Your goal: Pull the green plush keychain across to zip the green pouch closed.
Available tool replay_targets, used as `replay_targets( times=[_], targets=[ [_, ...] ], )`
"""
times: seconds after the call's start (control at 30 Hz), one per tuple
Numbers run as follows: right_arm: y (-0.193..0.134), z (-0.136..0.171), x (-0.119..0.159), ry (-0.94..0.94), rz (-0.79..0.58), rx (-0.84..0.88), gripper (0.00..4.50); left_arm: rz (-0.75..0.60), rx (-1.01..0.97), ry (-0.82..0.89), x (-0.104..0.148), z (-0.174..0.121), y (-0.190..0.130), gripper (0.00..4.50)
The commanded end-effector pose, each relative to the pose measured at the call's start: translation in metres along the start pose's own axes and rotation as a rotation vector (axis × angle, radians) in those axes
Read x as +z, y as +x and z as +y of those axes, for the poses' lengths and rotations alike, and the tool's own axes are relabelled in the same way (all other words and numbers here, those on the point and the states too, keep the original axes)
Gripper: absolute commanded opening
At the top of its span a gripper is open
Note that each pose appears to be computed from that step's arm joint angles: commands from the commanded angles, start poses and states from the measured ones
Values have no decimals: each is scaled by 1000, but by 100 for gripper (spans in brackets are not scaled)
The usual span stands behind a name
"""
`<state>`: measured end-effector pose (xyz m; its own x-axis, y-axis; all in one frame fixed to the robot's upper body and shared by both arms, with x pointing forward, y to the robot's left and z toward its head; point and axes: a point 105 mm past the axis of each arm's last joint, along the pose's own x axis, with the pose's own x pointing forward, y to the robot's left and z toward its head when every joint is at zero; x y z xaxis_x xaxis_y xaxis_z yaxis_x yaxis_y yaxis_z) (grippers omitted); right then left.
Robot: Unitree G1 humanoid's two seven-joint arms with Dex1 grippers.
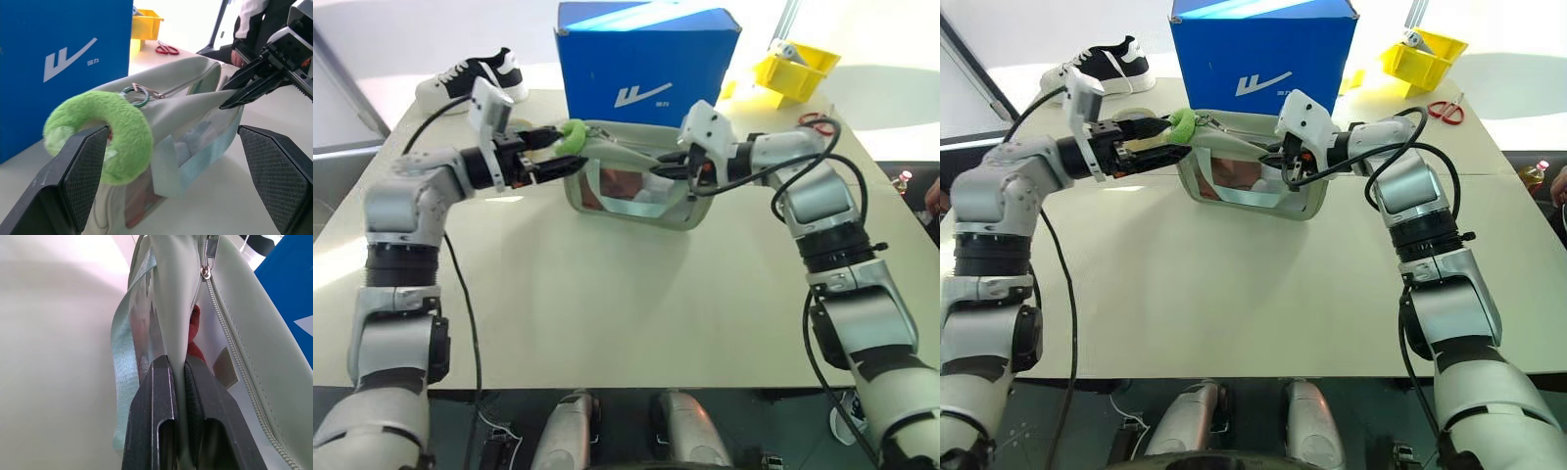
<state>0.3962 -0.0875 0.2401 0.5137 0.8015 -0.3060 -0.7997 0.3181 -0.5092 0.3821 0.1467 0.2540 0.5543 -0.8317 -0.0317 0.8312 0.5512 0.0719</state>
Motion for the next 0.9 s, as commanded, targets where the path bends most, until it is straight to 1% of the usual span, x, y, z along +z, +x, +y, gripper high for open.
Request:
replay_targets(
  times=[0.03,0.1,0.13,0.27,0.3,0.4,0.53,0.67,0.77,0.87,0.9],
  targets=[
    [-1,-1,13,-24,-41,-18,0,-40,47,54,17,8,-6,363],
    [-2,-1,12,-22,-40,-18,0,-51,61,55,19,12,-5,270],
    [-2,0,12,-22,-39,-17,0,-54,63,55,20,13,-5,211],
    [-1,2,12,-18,-41,-14,0,-46,65,71,18,13,-1,19],
    [0,3,12,-17,-43,-14,0,-43,66,76,17,14,0,5],
    [0,4,14,-15,-47,-14,0,-53,75,92,21,15,2,5],
    [1,4,14,-13,-48,-14,0,-86,87,112,35,17,4,5],
    [1,4,13,-11,-46,-17,0,-59,62,125,33,14,1,5],
    [1,4,12,-11,-43,-17,0,-41,57,138,29,13,-1,86],
    [1,5,11,-10,-40,-16,0,-10,69,171,23,14,-2,234],
    [1,5,11,-10,-39,-15,0,0,95,188,21,17,-2,293]
  ],
)
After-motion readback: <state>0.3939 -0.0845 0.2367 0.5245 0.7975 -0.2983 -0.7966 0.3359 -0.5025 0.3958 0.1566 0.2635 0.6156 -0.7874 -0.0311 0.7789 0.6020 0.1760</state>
